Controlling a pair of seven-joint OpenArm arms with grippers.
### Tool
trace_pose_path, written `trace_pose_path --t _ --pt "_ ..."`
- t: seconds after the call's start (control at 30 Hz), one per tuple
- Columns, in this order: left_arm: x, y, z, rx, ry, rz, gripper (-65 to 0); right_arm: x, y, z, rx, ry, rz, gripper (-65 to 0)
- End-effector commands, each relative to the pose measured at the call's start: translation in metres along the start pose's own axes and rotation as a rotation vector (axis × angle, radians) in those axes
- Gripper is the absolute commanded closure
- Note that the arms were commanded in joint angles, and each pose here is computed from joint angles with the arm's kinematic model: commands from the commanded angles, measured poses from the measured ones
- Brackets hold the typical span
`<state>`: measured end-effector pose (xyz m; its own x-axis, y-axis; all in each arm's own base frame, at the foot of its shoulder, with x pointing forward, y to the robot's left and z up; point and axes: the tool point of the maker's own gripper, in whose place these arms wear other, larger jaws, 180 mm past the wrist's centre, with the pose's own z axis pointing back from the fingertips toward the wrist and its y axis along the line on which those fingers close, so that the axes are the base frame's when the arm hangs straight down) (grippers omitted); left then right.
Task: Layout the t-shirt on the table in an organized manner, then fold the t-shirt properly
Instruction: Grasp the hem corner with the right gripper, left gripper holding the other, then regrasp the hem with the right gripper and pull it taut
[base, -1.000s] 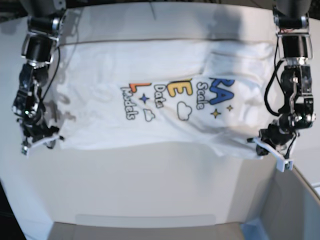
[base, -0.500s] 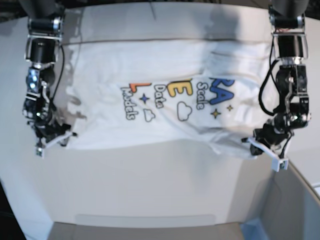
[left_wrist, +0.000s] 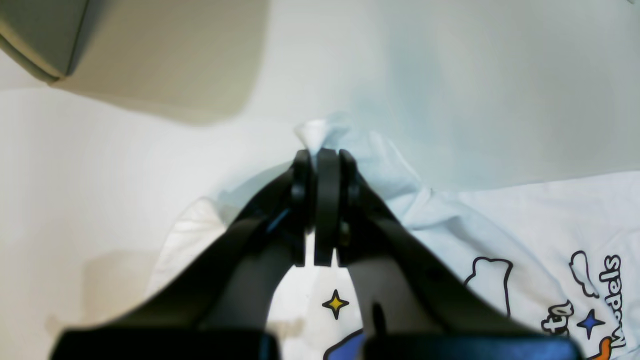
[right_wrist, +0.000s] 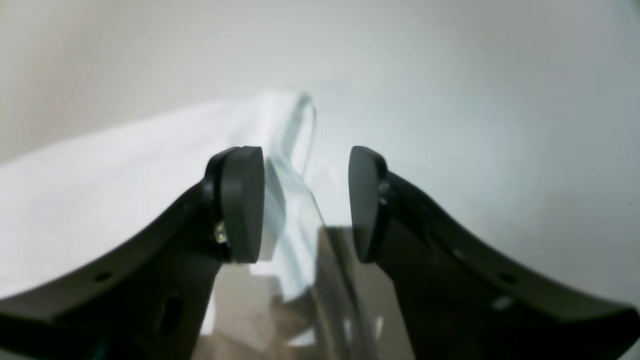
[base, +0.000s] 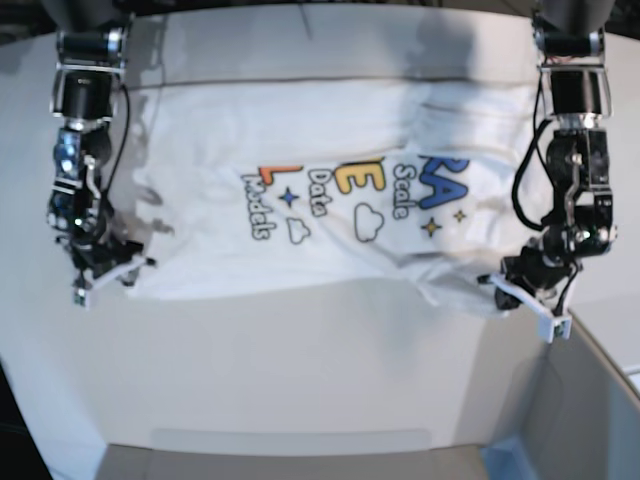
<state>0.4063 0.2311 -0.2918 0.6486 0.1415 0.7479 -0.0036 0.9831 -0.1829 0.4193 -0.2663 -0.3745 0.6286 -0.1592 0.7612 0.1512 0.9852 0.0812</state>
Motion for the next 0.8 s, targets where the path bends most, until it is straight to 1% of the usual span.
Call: trace_pose_path --t 0.0,0.13,0.2,0.27,0.37,0.4,0.53,0.6,0.67,0.77 --pt "0.023 0.001 0.007 0.0 -0.062 -0.015 0.0 0.029 0.003 0.003 0.007 -0.075 0.002 -27.3" --pt "0.023 0.001 0.007 0.0 -0.062 -0.015 0.0 0.027 0.006 0.002 0.01 -0.073 0.0 -26.9" --pt "0.023 0.001 0.007 0.001 -0.062 -0.016 0.0 0.032 0.01 0.001 0.018 -0.078 0.008 -23.9" --pt "0.023 0.001 0.007 0.0 -0.062 -0.015 0.0 0.027 0.019 -0.003 0.033 -0.056 0.04 -17.6" --pt "0.023 0.001 0.007 0.0 -0.062 -0.015 0.0 0.024 0.028 -0.006 0.048 -0.043 0.073 -2.9" --pt "0.023 0.001 0.007 0.0 -0.062 -0.015 0.0 0.026 0.03 -0.005 0.052 -0.048 0.075 0.0" --pt "0.023 0.001 0.007 0.0 -0.062 -0.015 0.0 0.026 0.036 0.006 0.064 -0.073 0.102 0.0" --pt "0.018 0.002 0.006 0.001 -0.053 -0.014 0.0 0.03 0.043 0.017 0.077 -0.109 0.129 0.0" --pt "0.013 0.003 0.006 0.004 -0.044 -0.011 0.0 0.03 0.048 0.032 0.07 -0.145 0.184 0.0" --pt "0.012 0.003 0.006 0.003 -0.042 -0.012 0.0 0.023 0.066 0.051 0.054 -0.183 0.343 0.0"
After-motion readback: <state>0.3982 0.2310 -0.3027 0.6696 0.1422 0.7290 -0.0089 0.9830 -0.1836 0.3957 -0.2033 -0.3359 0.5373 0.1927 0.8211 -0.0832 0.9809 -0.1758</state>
